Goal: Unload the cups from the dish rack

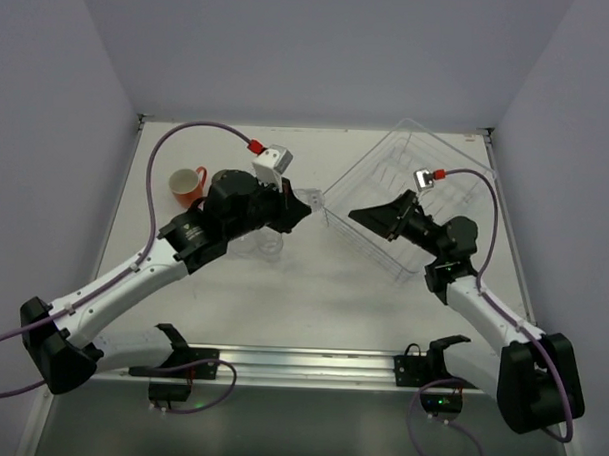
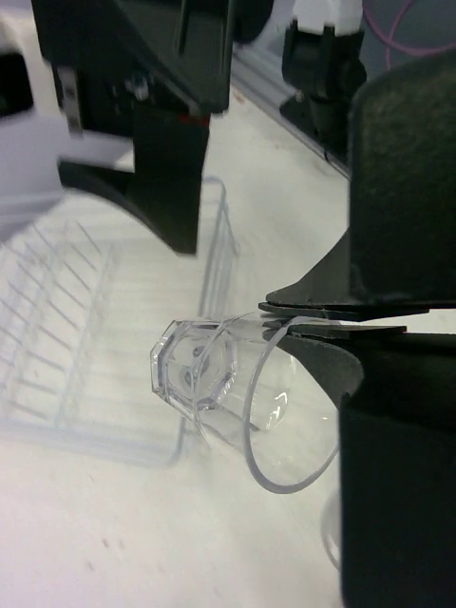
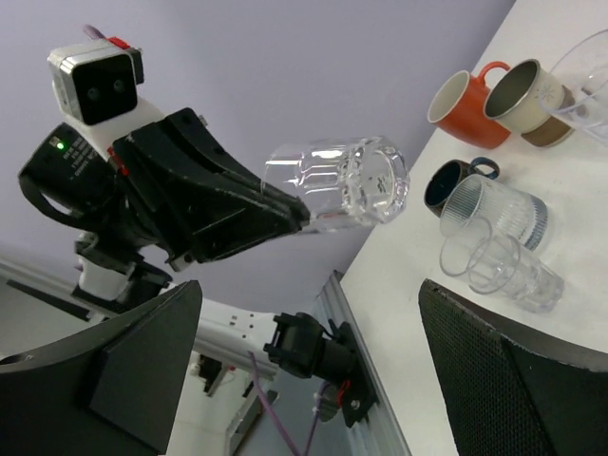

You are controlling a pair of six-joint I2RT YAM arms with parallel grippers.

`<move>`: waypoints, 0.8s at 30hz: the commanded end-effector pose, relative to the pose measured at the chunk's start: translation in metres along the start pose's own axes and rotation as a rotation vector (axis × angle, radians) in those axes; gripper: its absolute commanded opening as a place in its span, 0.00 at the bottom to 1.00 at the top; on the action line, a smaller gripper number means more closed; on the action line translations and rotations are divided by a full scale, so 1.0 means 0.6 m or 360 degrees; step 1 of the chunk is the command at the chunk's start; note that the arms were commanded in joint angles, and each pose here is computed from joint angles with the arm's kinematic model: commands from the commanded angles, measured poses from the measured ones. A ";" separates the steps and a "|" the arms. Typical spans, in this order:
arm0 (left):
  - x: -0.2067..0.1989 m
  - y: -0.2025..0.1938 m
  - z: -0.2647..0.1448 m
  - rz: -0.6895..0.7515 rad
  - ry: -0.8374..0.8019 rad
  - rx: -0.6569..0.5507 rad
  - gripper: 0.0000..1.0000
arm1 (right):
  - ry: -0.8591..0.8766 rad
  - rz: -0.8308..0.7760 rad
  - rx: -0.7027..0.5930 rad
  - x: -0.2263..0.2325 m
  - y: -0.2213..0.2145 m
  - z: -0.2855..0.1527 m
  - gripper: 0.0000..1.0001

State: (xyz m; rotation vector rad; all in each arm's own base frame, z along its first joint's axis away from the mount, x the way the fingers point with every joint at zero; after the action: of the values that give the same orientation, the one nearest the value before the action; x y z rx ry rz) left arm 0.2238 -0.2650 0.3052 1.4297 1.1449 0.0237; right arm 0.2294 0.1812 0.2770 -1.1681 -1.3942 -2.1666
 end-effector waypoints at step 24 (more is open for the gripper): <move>0.143 -0.070 -0.042 0.0449 0.0949 0.0767 0.00 | -0.0590 -0.0422 0.0016 -0.027 -0.016 -0.063 0.99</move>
State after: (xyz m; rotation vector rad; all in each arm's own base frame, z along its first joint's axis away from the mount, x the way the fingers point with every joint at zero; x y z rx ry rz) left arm 0.2192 -0.1997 0.2129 2.0872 1.5420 0.3765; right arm 0.2126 0.1523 0.2477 -1.5218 -1.7763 -2.1468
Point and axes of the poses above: each gripper's point midway between its finger pads, its own z axis out along the fingers, its own x axis along the line the jaws close on, y = z × x, the point moved 5 cm from there along -z, back along the fingers, and after that the axes turned 10 degrees about -z, right-handed, at the moved point
